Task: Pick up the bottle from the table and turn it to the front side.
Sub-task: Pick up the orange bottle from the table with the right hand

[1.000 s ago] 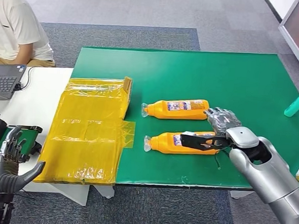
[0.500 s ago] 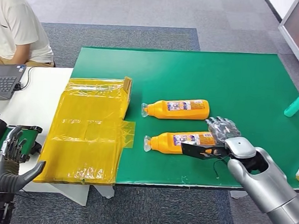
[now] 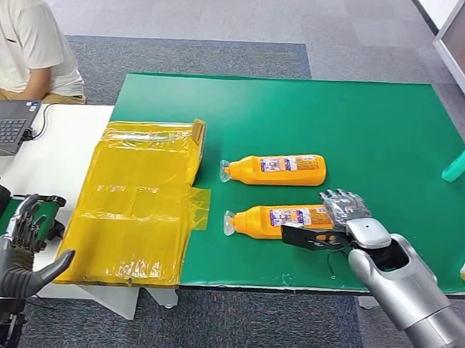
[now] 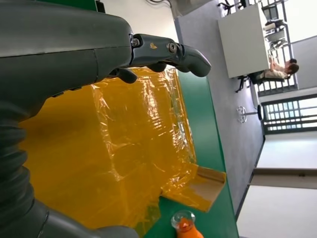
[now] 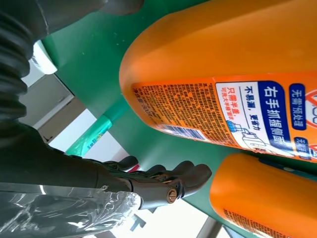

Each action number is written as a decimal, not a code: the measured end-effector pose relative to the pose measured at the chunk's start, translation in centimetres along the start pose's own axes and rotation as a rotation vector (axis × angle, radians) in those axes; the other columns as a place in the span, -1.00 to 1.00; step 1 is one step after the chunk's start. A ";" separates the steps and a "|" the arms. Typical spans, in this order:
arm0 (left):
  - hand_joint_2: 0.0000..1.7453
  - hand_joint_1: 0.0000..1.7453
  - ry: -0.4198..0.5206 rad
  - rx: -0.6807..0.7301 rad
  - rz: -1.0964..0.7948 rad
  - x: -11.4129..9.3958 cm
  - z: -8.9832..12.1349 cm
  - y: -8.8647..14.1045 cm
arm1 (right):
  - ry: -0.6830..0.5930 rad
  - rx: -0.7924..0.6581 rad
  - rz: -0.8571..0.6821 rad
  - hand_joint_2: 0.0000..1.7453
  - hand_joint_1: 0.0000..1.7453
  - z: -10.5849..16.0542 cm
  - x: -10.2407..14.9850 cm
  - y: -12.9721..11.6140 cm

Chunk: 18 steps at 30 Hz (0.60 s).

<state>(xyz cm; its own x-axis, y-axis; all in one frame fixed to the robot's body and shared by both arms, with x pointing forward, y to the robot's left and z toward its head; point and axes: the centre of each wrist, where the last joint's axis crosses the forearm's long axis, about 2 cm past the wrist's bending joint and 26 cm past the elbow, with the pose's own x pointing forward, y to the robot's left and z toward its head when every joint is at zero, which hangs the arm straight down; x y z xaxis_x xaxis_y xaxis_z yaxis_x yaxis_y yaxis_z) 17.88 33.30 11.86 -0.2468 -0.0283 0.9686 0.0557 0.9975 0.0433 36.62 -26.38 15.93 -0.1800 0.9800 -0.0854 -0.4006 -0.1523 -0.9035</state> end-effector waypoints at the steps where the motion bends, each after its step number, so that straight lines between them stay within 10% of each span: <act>1: 1.00 -1.00 0.000 0.000 0.000 0.0 0.0 0.0 | 0.001 0.001 -0.002 1.00 -1.00 0.0 0.0 0.0; 18: 1.00 -1.00 0.013 -0.043 0.006 0.0 -0.4 -1.1 | -0.014 -0.005 -0.029 1.00 -1.00 -0.9 1.3 -0.2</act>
<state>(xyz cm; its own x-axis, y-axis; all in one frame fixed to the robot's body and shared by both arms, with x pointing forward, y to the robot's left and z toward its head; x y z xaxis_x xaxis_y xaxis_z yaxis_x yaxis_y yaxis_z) 18.21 32.15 11.93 -0.2337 -0.0233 0.9720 0.0984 0.9940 0.0474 37.27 -24.95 15.64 -0.1812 0.9820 -0.0532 -0.4017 -0.1233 -0.9074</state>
